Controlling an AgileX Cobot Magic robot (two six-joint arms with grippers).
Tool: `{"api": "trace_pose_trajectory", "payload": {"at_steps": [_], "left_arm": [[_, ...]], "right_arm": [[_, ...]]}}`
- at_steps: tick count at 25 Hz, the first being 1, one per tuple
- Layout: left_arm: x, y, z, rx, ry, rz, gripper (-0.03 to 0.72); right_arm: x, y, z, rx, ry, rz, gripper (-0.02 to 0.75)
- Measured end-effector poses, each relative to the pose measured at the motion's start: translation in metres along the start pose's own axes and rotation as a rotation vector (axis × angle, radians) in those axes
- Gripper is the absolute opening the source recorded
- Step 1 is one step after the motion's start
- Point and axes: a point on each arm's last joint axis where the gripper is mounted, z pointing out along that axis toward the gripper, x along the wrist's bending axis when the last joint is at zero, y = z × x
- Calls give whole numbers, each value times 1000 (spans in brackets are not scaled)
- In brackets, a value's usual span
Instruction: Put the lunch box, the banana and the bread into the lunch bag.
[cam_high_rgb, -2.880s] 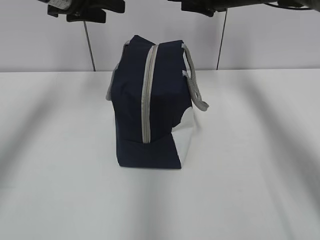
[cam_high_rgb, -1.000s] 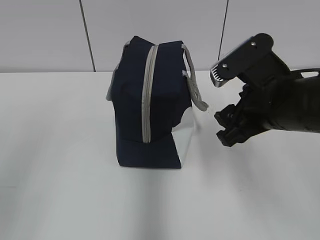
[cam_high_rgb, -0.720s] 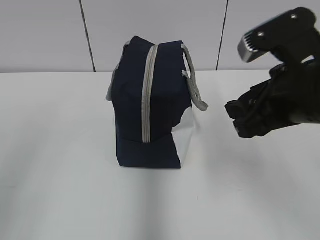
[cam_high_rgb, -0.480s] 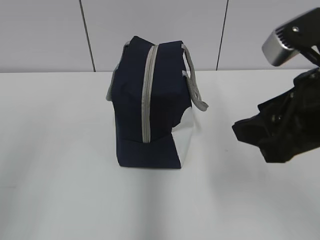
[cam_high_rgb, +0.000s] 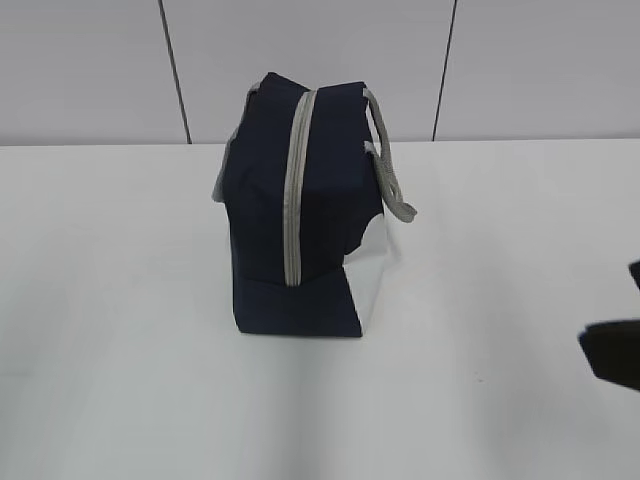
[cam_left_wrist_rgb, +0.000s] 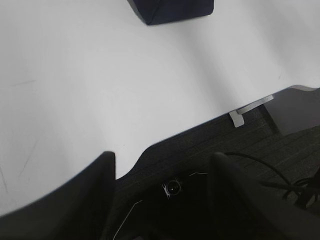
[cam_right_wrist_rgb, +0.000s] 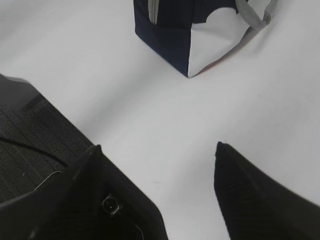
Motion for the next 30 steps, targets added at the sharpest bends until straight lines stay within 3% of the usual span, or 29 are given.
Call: {"api": "trace_pose_trajectory", "payload": {"at_steps": [5, 13, 16, 20, 30], "left_arm": [[4, -21, 3, -46, 13, 30, 414], [10, -36, 16, -117, 34, 54, 414], [12, -36, 16, -117, 49, 49, 414], [14, -36, 16, -121, 73, 21, 414], [15, -36, 16, -123, 81, 9, 414]], "right_arm": [[9, -39, -21, 1, 2, 33, 511], [8, -95, -39, -62, -138, 194, 511], [6, -103, -46, -82, -190, 242, 512], [0, -115, -45, -11, -269, 327, 511], [2, -117, -43, 16, -250, 284, 511]]}}
